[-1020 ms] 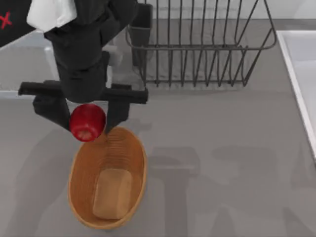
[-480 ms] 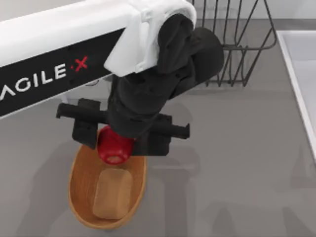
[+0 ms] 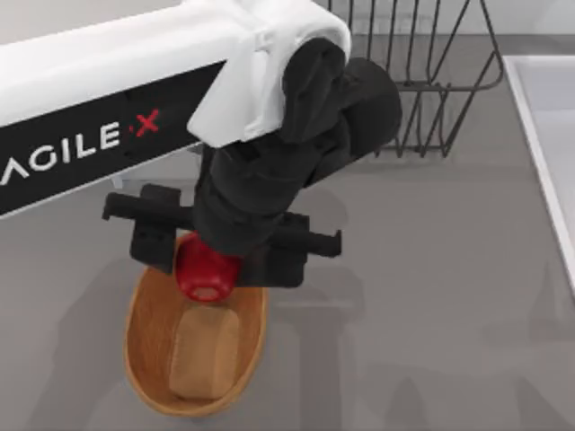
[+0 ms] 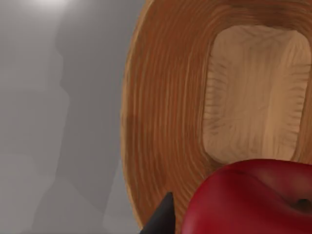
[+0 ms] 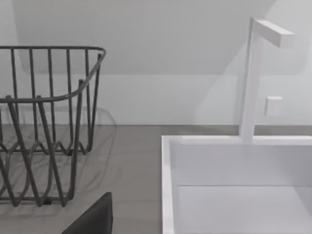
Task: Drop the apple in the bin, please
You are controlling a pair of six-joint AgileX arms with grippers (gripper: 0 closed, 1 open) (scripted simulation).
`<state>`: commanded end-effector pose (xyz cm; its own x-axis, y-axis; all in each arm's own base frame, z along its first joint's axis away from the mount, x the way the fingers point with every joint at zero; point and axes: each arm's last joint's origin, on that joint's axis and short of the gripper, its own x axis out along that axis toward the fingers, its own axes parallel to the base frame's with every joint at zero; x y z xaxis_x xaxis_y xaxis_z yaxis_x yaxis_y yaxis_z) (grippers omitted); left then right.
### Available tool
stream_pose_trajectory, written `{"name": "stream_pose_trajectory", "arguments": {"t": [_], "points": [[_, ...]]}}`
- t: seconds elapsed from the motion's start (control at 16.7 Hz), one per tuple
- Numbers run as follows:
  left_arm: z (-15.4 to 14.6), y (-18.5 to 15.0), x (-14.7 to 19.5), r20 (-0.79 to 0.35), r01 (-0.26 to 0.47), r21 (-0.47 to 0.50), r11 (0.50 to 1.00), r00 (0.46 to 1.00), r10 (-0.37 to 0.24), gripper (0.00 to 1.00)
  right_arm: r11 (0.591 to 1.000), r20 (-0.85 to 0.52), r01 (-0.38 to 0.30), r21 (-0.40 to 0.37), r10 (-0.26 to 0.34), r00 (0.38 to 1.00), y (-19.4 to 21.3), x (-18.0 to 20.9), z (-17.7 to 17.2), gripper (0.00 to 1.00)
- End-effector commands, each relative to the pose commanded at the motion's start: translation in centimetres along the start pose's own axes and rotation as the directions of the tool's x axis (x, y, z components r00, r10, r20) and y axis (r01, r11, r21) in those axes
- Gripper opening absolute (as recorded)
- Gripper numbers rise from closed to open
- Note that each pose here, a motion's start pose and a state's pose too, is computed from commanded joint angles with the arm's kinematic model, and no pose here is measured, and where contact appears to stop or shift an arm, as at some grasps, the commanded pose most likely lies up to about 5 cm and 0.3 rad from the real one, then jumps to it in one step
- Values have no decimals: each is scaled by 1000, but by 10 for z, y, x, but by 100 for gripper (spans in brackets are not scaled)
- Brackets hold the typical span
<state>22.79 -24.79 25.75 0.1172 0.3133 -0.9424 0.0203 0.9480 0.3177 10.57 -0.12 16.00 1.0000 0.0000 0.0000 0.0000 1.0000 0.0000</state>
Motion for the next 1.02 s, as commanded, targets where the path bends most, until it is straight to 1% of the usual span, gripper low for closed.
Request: {"name": "stream_pose_trajectory", "arguments": {"t": [0.36,0.48,0.66,1.02], "points": [[-5,-6,54,0,-4,2,1000,1000,4,0,1000,0,0,0,0,1000,0,0,0,100],[-5,-5,61,-1,-7,5,1000,1000,7,0,1000,0,0,0,0,1000,0,0,0,100],[-5,-5,61,-1,-7,5,1000,1000,7,0,1000,0,0,0,0,1000,0,0,0,100],[-5,-5,61,-1,-7,5,1000,1000,7,45,1000,0,0,0,0,1000,0,0,0,100]]}}
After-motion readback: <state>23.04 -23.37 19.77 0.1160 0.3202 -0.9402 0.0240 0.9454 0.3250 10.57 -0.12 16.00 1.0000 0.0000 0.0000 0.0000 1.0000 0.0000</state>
